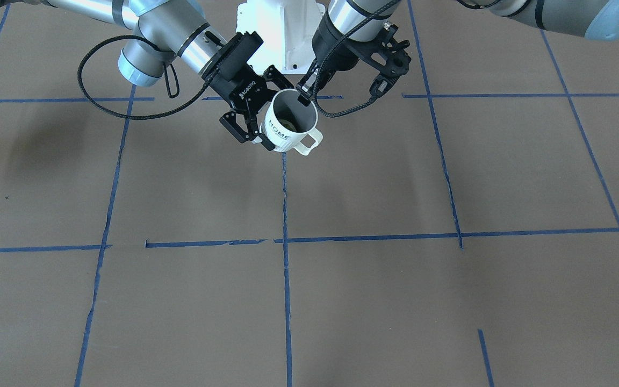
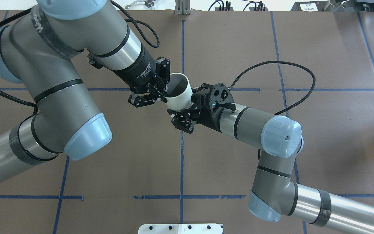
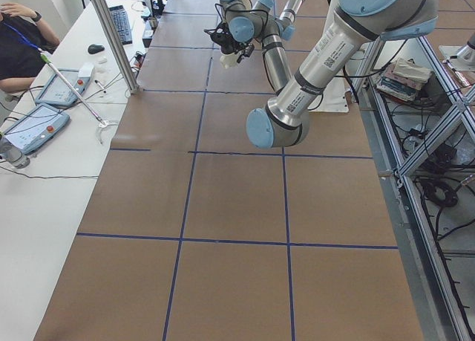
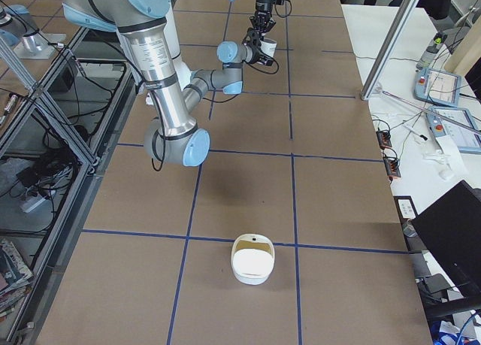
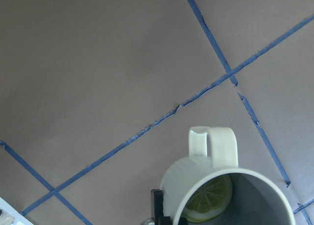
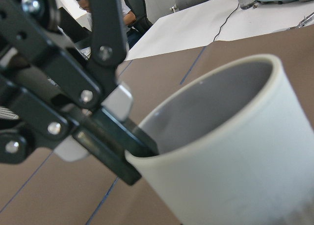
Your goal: Left arm hands cup to right arm to dump lemon
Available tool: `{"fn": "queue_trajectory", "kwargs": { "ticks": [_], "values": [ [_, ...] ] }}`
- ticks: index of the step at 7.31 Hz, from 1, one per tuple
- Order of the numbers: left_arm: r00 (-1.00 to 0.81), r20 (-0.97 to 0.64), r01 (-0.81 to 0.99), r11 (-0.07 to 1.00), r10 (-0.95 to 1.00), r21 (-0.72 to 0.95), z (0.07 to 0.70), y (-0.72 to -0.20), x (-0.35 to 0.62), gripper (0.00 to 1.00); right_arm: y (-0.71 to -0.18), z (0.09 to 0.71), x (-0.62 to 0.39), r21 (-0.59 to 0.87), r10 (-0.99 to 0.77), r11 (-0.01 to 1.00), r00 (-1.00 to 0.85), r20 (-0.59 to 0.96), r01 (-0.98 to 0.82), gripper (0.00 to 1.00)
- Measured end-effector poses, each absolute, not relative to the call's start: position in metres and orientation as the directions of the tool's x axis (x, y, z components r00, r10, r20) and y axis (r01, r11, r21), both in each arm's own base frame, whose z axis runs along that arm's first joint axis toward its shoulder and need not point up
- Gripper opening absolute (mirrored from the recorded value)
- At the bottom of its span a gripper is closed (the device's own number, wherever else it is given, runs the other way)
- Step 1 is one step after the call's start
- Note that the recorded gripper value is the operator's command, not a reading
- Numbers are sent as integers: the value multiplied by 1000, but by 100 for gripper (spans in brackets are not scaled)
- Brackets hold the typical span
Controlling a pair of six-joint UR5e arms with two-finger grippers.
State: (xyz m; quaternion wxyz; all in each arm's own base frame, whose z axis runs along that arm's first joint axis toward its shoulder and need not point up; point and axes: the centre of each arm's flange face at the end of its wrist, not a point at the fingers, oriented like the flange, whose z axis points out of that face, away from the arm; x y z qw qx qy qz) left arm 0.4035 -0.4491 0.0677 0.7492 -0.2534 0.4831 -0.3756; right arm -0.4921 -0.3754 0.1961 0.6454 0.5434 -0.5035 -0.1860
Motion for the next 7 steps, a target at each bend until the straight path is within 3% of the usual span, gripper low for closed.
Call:
{"fn": "queue_trajectory", "kwargs": {
  "ticks": [3,4,5,7],
  "values": [
    [224,-590,305,630,-776,-714,73,-459,384,100,-374,200,-494,890,-787,344,424,447,-299,19],
    [239,-603,307,648,-761,-697,87,-465,374,100,-373,201,-494,890,-788,345,423,447,-299,14],
    [280,-624,295,684,-729,-667,112,-466,368,100,-374,200,-494,889,-788,345,422,448,-300,3],
    [397,-697,253,801,-597,-543,172,-467,362,100,-381,205,-488,854,-751,402,414,514,-332,5]
  ]
}}
